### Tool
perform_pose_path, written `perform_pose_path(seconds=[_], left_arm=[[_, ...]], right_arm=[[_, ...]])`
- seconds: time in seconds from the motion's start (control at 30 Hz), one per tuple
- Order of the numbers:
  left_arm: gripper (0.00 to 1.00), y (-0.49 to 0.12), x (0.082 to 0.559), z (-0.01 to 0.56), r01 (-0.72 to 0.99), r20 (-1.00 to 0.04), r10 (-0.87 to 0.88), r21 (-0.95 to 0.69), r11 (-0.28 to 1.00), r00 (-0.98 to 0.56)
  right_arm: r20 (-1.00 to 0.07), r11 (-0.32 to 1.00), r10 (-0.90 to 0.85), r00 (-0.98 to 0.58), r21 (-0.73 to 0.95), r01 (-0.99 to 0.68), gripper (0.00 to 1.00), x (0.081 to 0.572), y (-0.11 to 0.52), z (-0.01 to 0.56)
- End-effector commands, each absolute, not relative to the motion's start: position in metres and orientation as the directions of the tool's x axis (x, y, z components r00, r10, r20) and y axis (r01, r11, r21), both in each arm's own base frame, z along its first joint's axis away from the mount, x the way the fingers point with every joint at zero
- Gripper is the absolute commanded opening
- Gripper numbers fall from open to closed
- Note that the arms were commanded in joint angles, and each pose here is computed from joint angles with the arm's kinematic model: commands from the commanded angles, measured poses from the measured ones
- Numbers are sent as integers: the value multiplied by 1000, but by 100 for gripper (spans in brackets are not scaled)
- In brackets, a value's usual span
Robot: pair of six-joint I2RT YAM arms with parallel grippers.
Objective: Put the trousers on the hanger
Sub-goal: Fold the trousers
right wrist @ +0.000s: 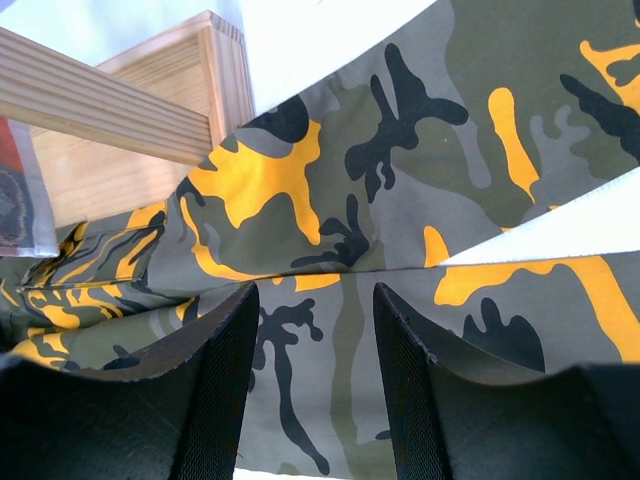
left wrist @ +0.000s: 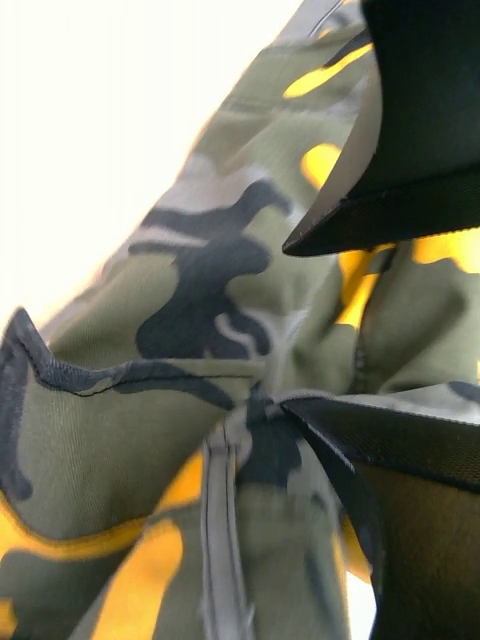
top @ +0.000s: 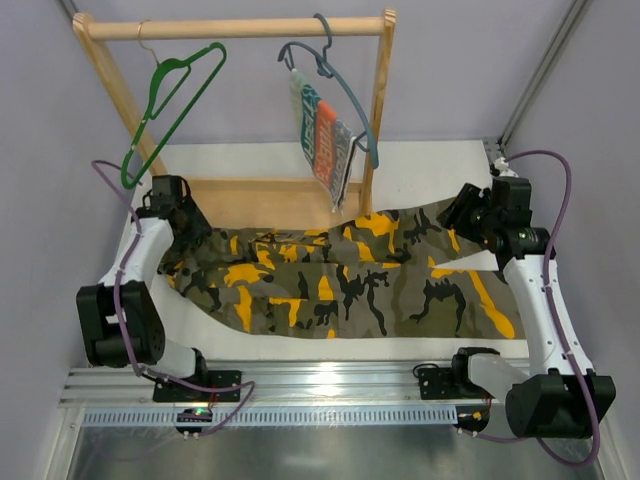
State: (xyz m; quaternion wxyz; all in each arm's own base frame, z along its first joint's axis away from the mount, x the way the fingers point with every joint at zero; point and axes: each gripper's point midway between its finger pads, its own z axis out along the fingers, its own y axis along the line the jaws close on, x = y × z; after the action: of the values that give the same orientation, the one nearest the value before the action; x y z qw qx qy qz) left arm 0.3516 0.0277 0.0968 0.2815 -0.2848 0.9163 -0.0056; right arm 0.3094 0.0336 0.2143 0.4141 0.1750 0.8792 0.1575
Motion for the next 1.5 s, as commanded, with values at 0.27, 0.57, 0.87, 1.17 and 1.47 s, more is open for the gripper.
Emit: perform_pose_path(seconds=[0.27,0.57,0.87,1.17,1.47], left_arm=[[62,94,306,147,-688,-569,-662,-216,693,-488],[62,146,266,112,-842,-457,-840,-295,452,-291],[67,157,231,83,-909,-430,-883,-263,323,-189],[4,128,291,115,-794,-511,-798,-315,520,-320],[1,24,336,99,-562,-557,-581,-229,795,-594]], right_arm=[[-737,885,421,-529,462,60,53,309,52,270],[-740,885,418,-527,463,51,53,305,58,275],[-735,886,409,-540,462,43,53,309,63,272],[-733,896,397,-552,441,60,53,312,59,260],[-717,887,413,-561,456,70,53,319,61,255]])
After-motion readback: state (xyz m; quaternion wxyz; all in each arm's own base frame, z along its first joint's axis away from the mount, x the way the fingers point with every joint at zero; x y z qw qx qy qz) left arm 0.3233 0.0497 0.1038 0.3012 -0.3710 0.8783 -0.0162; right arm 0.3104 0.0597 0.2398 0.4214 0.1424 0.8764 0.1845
